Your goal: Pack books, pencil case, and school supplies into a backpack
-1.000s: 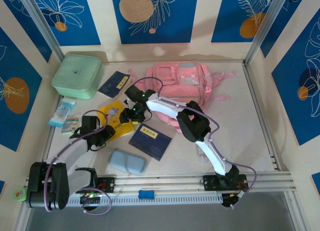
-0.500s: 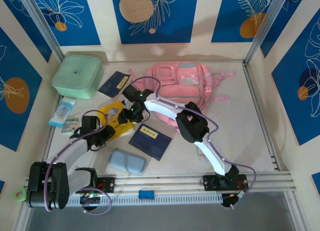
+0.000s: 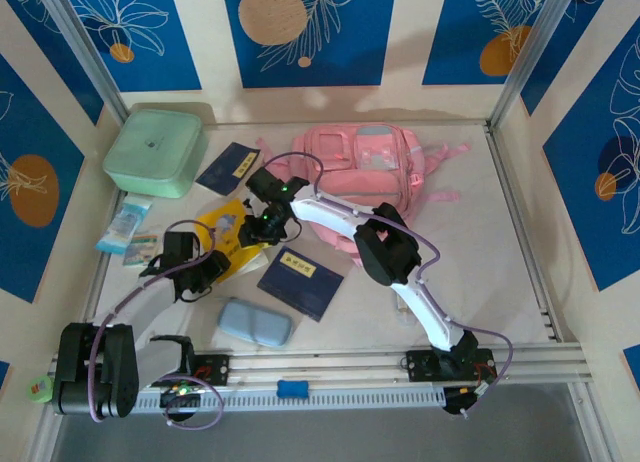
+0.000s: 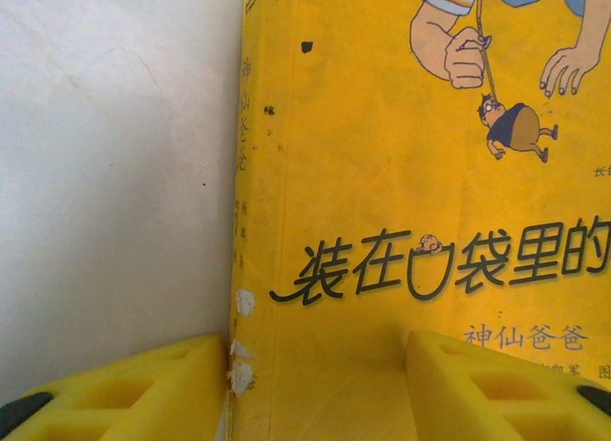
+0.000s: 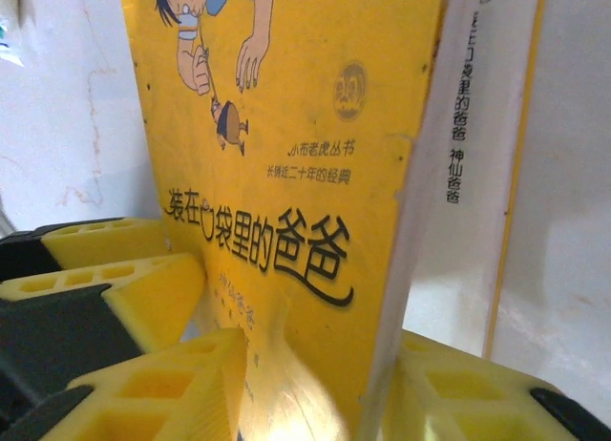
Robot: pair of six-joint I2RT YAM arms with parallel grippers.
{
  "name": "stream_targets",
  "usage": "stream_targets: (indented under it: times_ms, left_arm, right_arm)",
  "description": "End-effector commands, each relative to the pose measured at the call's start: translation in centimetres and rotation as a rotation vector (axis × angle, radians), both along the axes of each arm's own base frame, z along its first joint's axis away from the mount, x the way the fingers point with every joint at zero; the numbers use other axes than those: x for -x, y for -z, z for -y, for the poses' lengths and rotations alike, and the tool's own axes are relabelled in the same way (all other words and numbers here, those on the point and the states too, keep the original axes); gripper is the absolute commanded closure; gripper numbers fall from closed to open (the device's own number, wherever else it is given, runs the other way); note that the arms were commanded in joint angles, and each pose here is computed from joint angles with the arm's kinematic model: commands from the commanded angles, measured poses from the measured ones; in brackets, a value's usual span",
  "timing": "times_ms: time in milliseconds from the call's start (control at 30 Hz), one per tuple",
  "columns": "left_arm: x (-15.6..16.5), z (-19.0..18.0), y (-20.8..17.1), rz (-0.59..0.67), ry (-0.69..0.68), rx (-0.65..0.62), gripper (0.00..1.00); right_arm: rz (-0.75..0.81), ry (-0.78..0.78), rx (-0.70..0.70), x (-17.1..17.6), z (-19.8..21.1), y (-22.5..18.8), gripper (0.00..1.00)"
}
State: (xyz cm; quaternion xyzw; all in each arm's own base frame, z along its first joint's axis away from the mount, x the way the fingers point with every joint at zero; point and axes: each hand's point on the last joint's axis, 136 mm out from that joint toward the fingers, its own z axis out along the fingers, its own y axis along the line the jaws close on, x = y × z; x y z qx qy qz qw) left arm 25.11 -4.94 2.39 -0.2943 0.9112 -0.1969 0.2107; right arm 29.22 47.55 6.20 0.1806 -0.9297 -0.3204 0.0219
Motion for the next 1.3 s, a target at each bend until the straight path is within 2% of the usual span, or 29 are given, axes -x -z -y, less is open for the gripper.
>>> stream_targets:
  times_ms: [0,167,333,567,700,933,1067,1267]
  left_arm:
    - [0.8,-0.2,1.1,-0.036,-0.011,0.0,0.46]
    - [0.8,-0.2,1.0,-0.035,-0.013,0.002,0.46]
    - [0.8,-0.2,1.0,-0.038,-0.012,-0.002,0.46]
    - [0.4,-0.3,0.1,-0.031,-0.014,-0.009,0.45]
    - [-0.5,-1.3,-3.3,0.031,-0.031,-0.055,0.39]
    - [-2.4,-1.2,-10.9,0.213,-0.039,0.025,0.27]
    - [-3.1,0.2,-14.4,0.299,0.013,0.112,0.18]
    - [-4.8,4.0,-19.1,0.48,0.13,0.363,0.12]
  right_arm:
    - [-0.022,-0.036,-0.118,1.4,-0.8,-4.2,0.67]
    - [-0.028,-0.045,-0.132,1.5,-0.9,-4.4,0.77]
    - [-0.036,-0.045,-0.158,1.5,-1.2,-5.2,0.81]
    - [-0.016,-0.034,-0.196,1.2,-1.4,-7.2,0.94]
    - [0.041,-0.005,-0.237,0.6,-1.1,-10.2,0.97]
    - [0.122,0.035,-0.332,-0.3,1.4,-16.2,1.0]
    - [0.146,0.041,-0.409,0.1,4.0,-19.3,1.0]
    - [0.175,0.027,-0.507,0.7,8.0,-22.0,1.0]
